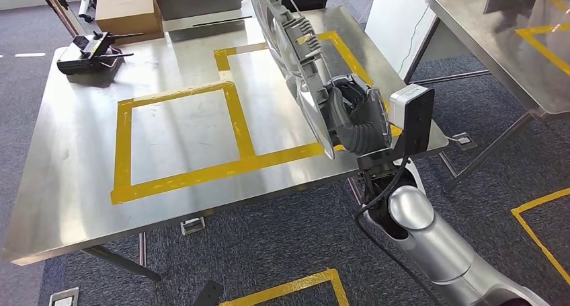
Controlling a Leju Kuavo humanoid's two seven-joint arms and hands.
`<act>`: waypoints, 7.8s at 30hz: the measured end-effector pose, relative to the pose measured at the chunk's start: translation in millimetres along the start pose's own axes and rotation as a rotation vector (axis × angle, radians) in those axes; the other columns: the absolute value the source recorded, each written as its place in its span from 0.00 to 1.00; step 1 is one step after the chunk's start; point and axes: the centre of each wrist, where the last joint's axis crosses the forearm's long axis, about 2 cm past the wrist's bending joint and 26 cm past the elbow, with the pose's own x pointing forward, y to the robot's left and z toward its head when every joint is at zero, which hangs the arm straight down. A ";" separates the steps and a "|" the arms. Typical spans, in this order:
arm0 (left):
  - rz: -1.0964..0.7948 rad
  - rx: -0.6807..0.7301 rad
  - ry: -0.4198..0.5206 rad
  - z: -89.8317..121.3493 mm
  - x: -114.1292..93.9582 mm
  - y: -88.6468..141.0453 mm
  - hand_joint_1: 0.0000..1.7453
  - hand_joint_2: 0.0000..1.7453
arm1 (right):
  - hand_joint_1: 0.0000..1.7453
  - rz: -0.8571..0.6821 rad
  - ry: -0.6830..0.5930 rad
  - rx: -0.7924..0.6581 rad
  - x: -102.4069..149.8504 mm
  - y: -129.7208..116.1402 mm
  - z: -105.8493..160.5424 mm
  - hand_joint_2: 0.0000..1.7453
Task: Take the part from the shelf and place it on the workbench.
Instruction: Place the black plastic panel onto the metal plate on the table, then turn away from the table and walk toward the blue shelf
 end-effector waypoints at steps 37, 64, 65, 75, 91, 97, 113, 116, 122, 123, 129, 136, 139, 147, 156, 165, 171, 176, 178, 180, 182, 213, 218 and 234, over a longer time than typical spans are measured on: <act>-0.091 0.010 -0.171 1.0 7.3 -8.9 0.00 1.00 | 1.00 0.820 0.118 0.137 -7.8 17.4 -22.7 1.00; -0.021 -0.107 -0.184 12.3 -8.2 -34.0 0.00 1.00 | 1.00 1.187 0.392 0.492 -86.2 40.9 -5.2 1.00; -0.021 -0.109 -0.182 12.7 -9.2 -34.3 0.00 1.00 | 1.00 1.193 0.404 0.499 -89.3 40.9 -4.1 1.00; -0.010 -0.120 -0.149 16.5 -15.0 -40.8 0.00 1.00 | 1.00 1.307 0.526 0.469 -115.5 40.6 -3.5 1.00; 0.026 -0.103 -0.065 19.1 -21.7 -43.2 0.00 1.00 | 1.00 1.381 0.586 0.274 -126.7 35.3 -28.6 1.00; 0.006 -0.098 -0.061 19.1 -22.4 -42.7 0.00 1.00 | 0.00 1.375 0.579 0.283 -128.2 35.1 -29.6 0.00; -0.024 -0.099 -0.083 19.7 -23.9 -43.1 0.00 0.00 | 0.00 1.282 0.564 0.307 -127.5 32.9 -28.2 0.00; -0.028 -0.087 -0.098 19.8 -24.3 -42.9 0.00 0.00 | 0.00 1.202 0.536 0.275 -123.8 32.3 -25.8 0.00; -0.040 -0.043 -0.135 20.2 -25.8 -42.0 0.00 0.00 | 0.00 0.959 0.406 0.167 -101.5 29.0 -20.7 0.00; -0.036 -0.039 -0.136 20.3 -26.1 -42.0 0.00 0.00 | 0.00 0.918 0.376 0.154 -96.0 28.5 -20.0 0.00; -0.018 -0.016 -0.135 20.7 -28.4 -41.1 0.00 0.00 | 0.00 0.702 0.222 0.101 -60.1 26.7 -10.3 0.00; 0.019 0.039 -0.141 21.3 -32.5 -38.8 0.00 0.00 | 0.00 0.461 -0.027 0.021 -9.3 21.2 26.2 0.00; 0.030 0.053 -0.147 21.3 -33.3 -38.0 0.00 0.00 | 0.00 0.397 -0.105 0.002 9.0 19.7 38.4 0.00; 0.048 0.114 -0.149 17.9 -30.4 -30.5 0.00 0.00 | 0.00 0.194 -0.284 -0.042 37.7 28.5 79.7 0.00; 0.044 0.150 -0.147 13.0 -24.1 -21.2 0.00 0.00 | 0.00 0.096 -0.331 -0.040 54.0 33.8 96.2 0.00; 0.033 0.161 -0.145 9.6 -20.2 -14.3 0.00 0.00 | 0.00 0.063 -0.346 -0.038 56.8 34.2 97.6 0.00; 0.028 0.165 -0.142 8.7 -19.8 -11.4 0.00 0.00 | 0.00 0.052 -0.356 -0.034 57.2 34.3 97.8 0.00; 0.024 0.166 -0.144 7.9 -18.5 -10.1 0.00 0.00 | 0.00 0.050 -0.356 -0.032 56.8 34.6 98.6 0.00; 0.024 0.166 -0.142 7.9 -18.5 -10.0 0.00 0.00 | 0.00 0.049 -0.357 -0.031 56.8 34.7 98.5 0.00; 0.022 0.166 -0.141 7.7 -18.3 -9.6 0.00 0.00 | 0.00 0.047 -0.359 -0.030 56.8 34.8 98.5 0.00; 0.021 0.166 -0.140 7.4 -18.0 -8.9 0.00 0.00 | 0.00 0.044 -0.360 -0.029 56.6 35.1 98.6 0.00; 0.014 0.163 -0.127 7.3 -19.7 -6.5 0.00 0.00 | 0.00 0.013 -0.348 -0.032 51.2 36.8 101.9 0.00; 0.013 0.161 -0.125 7.7 -20.8 -6.8 0.00 0.00 | 0.00 0.012 -0.347 -0.036 50.7 36.9 102.8 0.00; 0.011 0.168 -0.125 7.2 -20.5 -4.8 0.00 0.00 | 0.00 0.010 -0.321 -0.070 47.0 36.6 110.3 0.00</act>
